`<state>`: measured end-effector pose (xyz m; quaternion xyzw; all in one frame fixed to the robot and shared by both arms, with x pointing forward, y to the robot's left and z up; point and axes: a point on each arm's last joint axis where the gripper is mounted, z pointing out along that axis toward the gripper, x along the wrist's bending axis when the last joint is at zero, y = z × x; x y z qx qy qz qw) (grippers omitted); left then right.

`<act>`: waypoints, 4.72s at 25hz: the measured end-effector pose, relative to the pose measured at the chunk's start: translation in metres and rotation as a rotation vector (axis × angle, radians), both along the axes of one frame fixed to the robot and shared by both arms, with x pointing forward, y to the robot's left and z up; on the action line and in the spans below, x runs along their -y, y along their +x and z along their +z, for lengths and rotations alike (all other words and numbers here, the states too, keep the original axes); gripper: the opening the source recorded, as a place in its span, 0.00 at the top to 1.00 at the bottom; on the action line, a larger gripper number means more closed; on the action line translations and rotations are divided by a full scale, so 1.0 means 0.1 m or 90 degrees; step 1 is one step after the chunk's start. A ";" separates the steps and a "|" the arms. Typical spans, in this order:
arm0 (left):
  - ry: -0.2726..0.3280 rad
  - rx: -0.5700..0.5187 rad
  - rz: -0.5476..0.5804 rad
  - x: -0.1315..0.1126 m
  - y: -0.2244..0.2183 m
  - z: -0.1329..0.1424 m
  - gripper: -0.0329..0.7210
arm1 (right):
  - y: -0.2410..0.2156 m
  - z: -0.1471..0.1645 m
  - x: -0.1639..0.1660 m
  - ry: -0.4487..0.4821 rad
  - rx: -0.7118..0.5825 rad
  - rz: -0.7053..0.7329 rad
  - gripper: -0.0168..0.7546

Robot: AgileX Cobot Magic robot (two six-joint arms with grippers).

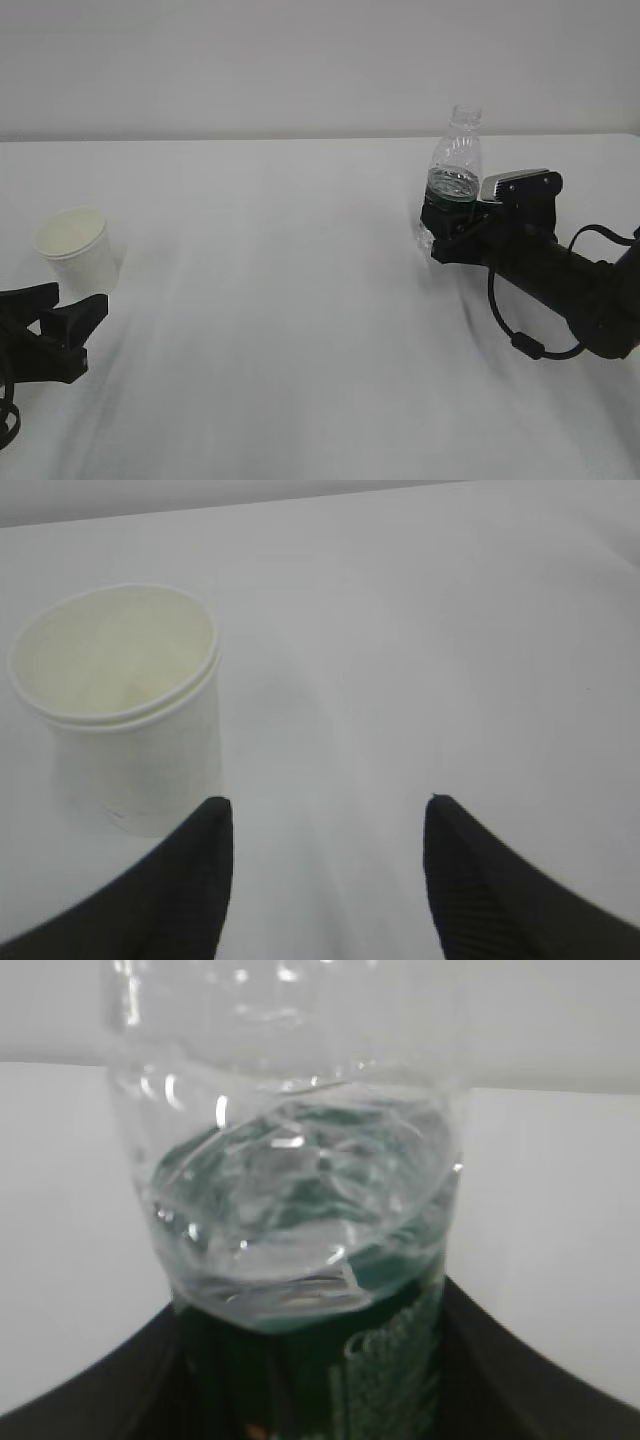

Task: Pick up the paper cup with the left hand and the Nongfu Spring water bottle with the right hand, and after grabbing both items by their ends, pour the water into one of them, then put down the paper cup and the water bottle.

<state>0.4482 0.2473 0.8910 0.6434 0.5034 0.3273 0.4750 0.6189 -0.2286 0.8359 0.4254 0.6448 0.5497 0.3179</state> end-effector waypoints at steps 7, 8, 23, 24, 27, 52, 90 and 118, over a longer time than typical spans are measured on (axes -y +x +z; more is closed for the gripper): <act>0.000 0.000 0.000 0.00 0.00 0.00 0.38 | -0.19 0.20 0.02 -0.011 0.006 0.002 0.44; 0.000 0.000 0.000 0.00 0.00 0.00 0.38 | -0.23 0.24 0.02 -0.013 0.008 0.003 0.44; -0.003 -0.001 0.037 -0.05 0.01 0.00 0.19 | -0.82 0.57 0.08 -0.026 -0.001 0.006 0.44; -0.004 -0.001 0.042 -0.05 0.01 0.00 0.14 | -0.84 0.57 0.08 -0.026 -0.002 0.006 0.44; -0.005 -0.001 0.055 -0.07 0.02 0.00 0.06 | -0.87 0.56 0.09 -0.027 -0.008 0.006 0.44; -0.005 -0.023 0.145 -0.09 0.46 -0.28 0.04 | -0.90 0.79 0.07 -0.028 0.041 0.020 0.44; -0.015 -0.012 0.221 -0.11 0.83 -0.47 0.04 | -0.91 0.79 0.06 -0.030 0.041 0.029 0.45; -0.021 -0.001 0.267 -0.20 1.05 -0.58 0.07 | -0.91 0.79 0.06 -0.031 0.041 0.030 0.45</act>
